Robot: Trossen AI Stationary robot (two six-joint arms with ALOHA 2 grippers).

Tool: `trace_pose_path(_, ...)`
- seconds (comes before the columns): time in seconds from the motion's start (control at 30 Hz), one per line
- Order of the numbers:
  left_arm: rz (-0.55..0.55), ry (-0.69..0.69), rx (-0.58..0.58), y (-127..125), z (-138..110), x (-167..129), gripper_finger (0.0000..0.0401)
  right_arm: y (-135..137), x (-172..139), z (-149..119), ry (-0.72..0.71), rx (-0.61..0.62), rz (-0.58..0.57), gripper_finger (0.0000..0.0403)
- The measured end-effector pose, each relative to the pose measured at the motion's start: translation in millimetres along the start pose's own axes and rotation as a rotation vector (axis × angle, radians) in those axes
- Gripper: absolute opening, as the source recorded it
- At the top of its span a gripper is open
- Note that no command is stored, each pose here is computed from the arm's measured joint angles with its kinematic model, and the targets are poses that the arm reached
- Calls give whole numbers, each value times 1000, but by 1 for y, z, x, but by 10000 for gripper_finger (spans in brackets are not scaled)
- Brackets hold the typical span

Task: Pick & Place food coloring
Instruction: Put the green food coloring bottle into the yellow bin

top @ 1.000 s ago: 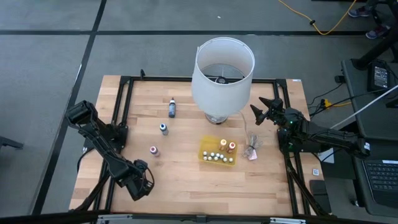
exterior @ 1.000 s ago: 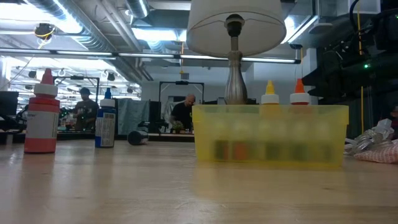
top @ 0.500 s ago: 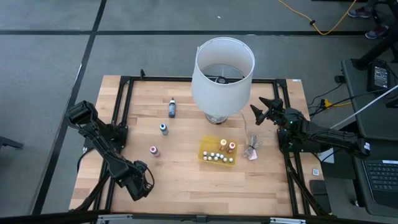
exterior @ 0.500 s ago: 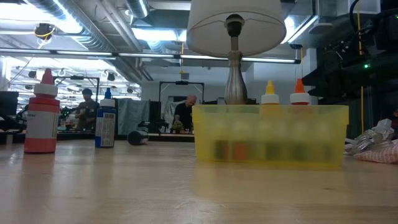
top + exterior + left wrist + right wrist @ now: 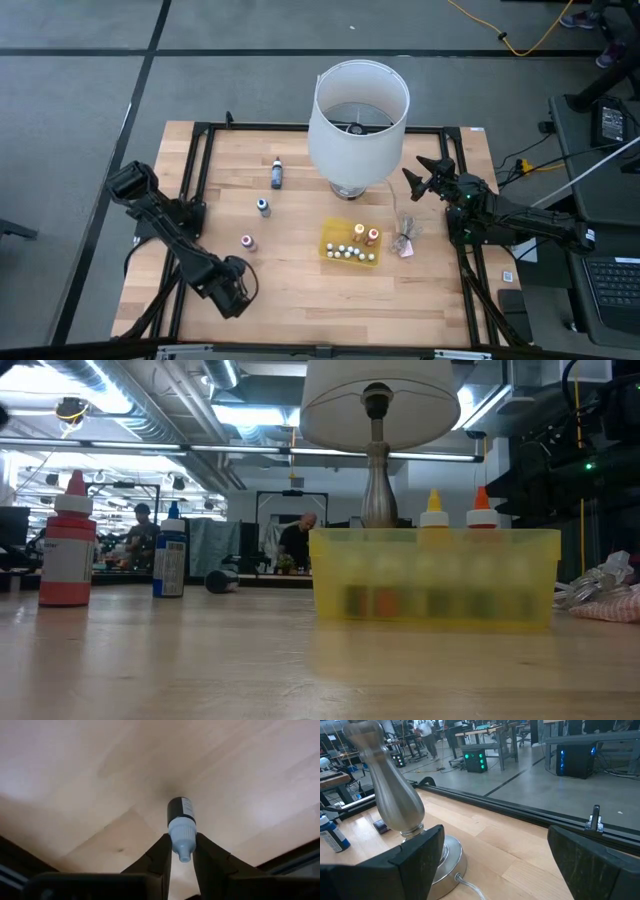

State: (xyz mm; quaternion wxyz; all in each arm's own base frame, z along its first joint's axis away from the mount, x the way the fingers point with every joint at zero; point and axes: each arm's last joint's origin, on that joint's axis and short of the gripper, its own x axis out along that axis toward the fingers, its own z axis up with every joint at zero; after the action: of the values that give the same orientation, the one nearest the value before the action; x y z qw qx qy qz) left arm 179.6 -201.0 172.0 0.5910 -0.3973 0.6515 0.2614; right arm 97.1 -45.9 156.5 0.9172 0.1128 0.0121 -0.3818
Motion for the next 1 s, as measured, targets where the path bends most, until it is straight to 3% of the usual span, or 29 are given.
trace_pose_path(0.6,123,-50,590,-25,69,-58,62,0,0,0,0,0,0,355)
trace_pose_path(0.83,158,-44,775,-55,105,-73,61,0,0,0,0,0,0,355)
trace_pose_path(1.0,159,-45,838,-82,136,-80,61,0,0,0,1,0,-1,355)
